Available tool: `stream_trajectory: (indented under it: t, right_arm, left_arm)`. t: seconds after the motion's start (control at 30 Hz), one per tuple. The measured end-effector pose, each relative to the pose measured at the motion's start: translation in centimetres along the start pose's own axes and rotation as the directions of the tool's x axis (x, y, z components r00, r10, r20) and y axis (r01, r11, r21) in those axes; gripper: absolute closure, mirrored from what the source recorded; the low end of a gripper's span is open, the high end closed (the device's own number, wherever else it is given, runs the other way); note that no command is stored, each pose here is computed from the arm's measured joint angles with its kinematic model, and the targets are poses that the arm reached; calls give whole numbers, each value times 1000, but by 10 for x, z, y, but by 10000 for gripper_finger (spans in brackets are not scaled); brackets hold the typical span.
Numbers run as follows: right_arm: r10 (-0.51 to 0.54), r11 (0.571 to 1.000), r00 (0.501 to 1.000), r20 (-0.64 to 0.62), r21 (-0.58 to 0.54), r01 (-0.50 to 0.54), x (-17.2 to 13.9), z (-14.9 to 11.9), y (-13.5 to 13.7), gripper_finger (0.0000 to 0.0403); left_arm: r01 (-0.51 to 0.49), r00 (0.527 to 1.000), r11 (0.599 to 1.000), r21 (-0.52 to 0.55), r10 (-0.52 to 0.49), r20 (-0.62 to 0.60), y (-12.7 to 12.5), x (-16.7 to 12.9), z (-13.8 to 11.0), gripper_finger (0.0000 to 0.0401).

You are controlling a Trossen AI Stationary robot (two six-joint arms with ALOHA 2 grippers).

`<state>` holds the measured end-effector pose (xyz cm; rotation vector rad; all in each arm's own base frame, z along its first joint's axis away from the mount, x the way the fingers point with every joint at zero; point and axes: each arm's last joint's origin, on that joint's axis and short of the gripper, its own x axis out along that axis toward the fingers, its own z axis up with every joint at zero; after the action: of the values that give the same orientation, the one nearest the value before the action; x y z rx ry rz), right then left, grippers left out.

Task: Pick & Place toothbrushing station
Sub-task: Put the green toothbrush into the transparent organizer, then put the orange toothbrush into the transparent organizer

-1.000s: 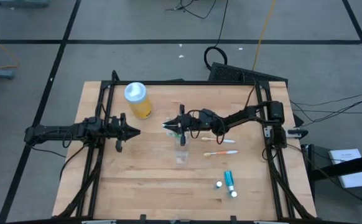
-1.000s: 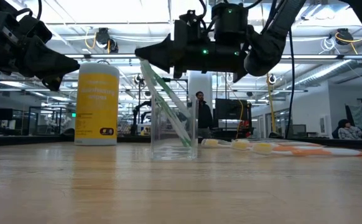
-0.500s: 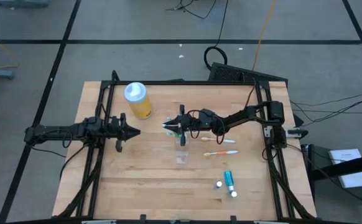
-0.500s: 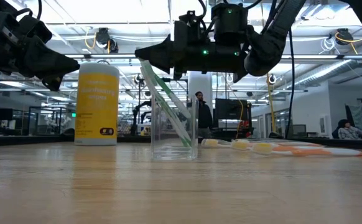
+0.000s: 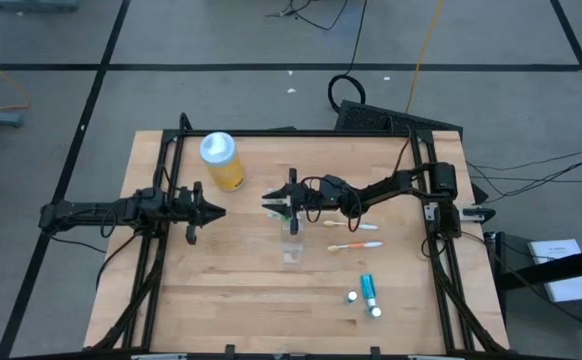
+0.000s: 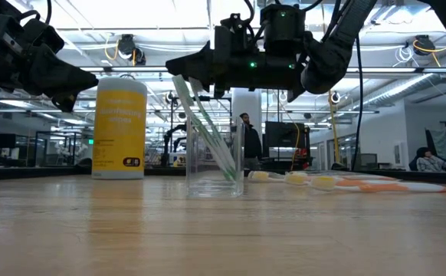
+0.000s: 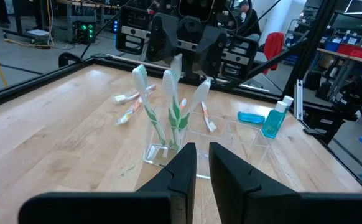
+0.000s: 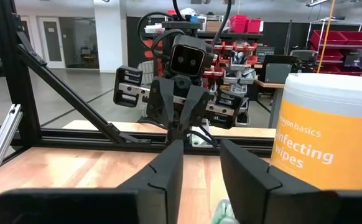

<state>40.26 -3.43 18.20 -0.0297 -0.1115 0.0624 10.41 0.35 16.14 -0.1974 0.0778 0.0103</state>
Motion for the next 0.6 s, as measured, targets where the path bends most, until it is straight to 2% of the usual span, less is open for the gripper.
stream_trajectory:
  t: [0.33,0.5,0.6]
  right_arm:
    - [1,1000,1000,-2,-19,-2,0,0,0,286]
    - [3,999,1000,-20,-38,-4,-3,14,1,286]
    - [5,999,997,-83,-44,-9,-6,22,1,286]
  left_arm:
    - [0,1000,1000,0,0,0,0,0,0,352]
    - [0,1000,1000,0,0,0,0,0,0,352]
    - [0,1000,1000,0,0,0,0,0,0,352]
